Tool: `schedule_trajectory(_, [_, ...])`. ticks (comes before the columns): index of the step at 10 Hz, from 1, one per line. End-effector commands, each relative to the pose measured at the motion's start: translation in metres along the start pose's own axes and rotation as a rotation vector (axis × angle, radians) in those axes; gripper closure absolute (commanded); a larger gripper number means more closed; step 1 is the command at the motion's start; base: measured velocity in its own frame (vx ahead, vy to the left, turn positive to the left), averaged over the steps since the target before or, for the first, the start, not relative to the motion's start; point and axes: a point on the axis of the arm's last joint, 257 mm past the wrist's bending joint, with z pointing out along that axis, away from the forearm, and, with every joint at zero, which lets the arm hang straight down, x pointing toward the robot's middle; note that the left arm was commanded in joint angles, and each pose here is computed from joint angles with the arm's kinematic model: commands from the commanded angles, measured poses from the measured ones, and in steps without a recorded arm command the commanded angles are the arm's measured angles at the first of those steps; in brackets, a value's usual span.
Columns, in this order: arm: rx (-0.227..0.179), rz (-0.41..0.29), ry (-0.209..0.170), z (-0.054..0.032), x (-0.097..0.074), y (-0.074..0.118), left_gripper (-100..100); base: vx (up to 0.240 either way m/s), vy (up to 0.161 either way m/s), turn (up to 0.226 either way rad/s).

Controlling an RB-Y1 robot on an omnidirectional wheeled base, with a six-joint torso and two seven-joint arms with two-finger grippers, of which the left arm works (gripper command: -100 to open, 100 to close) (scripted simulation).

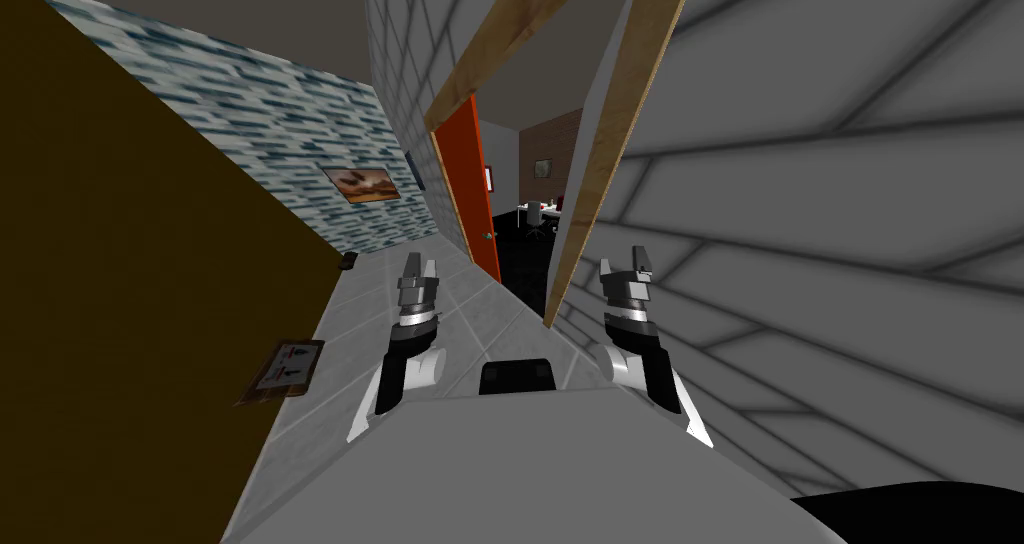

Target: Push the door open

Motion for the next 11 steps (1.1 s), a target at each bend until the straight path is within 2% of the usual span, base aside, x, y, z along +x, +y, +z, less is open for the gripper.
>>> schedule_trajectory(1, [-0.012, -0.013, 0.012, -0.0019, 0.006, 0.009, -100, 0.074, 0.039, -0.082])
schedule_trajectory(6, [-0.056, -0.055, 0.046, -0.0094, 0.024, 0.039, -100, 0.17, 0.089, -0.085])
schedule_trajectory(11, [-0.11, -0.104, 0.08, -0.0207, 0.045, 0.074, -100, 0.155, 0.108, -0.099])
